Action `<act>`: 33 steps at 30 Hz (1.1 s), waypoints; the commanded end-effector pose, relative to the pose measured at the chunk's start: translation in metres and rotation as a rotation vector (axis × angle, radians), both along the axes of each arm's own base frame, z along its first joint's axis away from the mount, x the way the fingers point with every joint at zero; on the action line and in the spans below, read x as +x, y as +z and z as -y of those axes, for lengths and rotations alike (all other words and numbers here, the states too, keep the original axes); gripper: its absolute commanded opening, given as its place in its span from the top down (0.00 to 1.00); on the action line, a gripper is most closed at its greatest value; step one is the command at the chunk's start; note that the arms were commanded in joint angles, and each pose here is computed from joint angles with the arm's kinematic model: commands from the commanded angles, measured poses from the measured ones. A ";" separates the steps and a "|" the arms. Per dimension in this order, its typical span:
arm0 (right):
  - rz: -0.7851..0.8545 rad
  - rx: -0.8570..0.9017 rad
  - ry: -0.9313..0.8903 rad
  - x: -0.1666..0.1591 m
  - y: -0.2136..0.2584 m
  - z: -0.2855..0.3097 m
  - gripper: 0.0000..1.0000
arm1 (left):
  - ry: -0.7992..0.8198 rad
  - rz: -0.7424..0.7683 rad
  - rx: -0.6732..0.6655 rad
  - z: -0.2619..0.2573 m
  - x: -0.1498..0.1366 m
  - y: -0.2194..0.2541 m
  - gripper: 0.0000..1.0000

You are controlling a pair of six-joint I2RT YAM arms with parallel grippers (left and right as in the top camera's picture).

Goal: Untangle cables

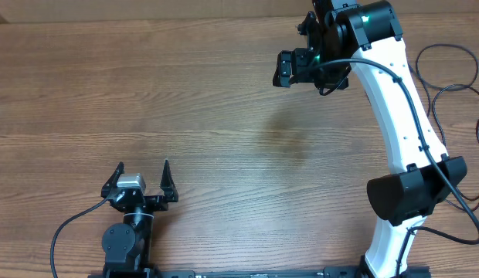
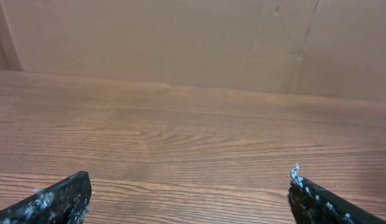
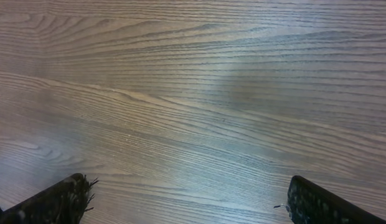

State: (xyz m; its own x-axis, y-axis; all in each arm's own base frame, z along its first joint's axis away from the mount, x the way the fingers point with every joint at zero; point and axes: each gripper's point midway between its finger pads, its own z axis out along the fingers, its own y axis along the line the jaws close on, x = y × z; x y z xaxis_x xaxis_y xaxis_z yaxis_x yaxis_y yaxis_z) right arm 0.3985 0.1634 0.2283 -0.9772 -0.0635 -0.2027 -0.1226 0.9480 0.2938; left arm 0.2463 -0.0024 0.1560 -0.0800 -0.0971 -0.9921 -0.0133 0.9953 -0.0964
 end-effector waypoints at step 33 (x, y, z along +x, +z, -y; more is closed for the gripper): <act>-0.110 -0.053 -0.027 -0.023 -0.007 0.022 0.00 | 0.022 0.008 0.020 -0.005 0.000 0.001 0.00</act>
State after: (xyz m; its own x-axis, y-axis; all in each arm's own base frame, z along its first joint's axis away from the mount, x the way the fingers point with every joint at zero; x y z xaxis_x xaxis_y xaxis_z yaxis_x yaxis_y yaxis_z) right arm 0.3743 0.1470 0.2218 -0.9948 -0.0511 -0.0884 -0.0727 0.9623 0.2620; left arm 0.2463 -0.0024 0.1560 -0.0800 -0.0971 -0.9921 -0.0133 0.9953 -0.0964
